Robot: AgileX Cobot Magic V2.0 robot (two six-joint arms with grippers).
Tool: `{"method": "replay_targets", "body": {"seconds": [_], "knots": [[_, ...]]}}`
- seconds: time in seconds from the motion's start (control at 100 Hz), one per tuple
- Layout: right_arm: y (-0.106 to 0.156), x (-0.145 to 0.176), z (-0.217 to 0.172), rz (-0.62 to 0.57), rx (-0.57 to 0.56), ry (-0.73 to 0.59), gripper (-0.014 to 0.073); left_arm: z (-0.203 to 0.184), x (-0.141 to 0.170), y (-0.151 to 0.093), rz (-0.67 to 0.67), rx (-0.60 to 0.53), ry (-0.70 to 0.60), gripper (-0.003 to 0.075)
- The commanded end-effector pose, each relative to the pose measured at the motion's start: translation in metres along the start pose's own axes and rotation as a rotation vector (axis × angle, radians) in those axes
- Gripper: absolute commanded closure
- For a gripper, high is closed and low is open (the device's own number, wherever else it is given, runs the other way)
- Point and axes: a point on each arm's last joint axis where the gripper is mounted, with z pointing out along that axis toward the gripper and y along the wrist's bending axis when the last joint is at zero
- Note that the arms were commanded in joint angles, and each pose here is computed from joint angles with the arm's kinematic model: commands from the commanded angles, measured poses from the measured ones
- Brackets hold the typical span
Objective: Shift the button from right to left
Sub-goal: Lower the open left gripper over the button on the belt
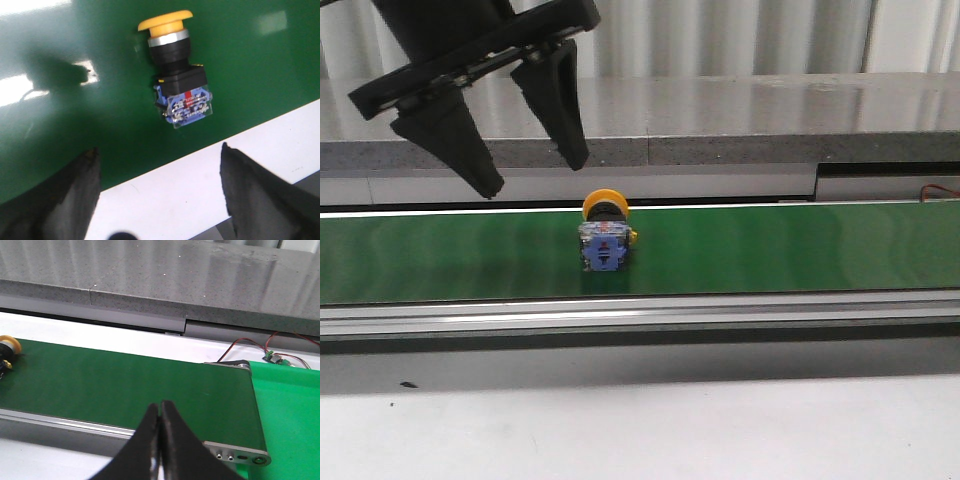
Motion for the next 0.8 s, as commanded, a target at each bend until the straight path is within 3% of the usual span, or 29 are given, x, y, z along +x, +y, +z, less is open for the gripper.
{"method": "replay_targets", "body": {"seconds": [0.0,0.28,0.64,0.72,0.79], "knots": [[-0.001,-0.015,-0.002,-0.013,0.012,-0.096,0.0664,-0.018,-0.009,-0.014,-0.01,0.027,-0.043,0.0239],[-0.001,-0.015,-0.002,-0.013,0.012,-0.096,0.0664,0.003,-0.02,-0.02,-0.027,-0.098,0.035,0.0239],[-0.001,-0.015,-0.002,-0.013,0.012,-0.096,0.0664,0.03,-0.027,-0.006,-0.059,-0.22,0.058,0.0241],[-0.001,-0.015,-0.002,-0.013,0.012,-0.096,0.0664,0.03,-0.028,-0.004,-0.058,-0.241,0.046,0.0295],[-0.001,-0.015,-0.002,-0.013,0.012,-0.096,0.0664,0.03,-0.028,-0.003,-0.055,-0.251,0.049,0.0421]]}}
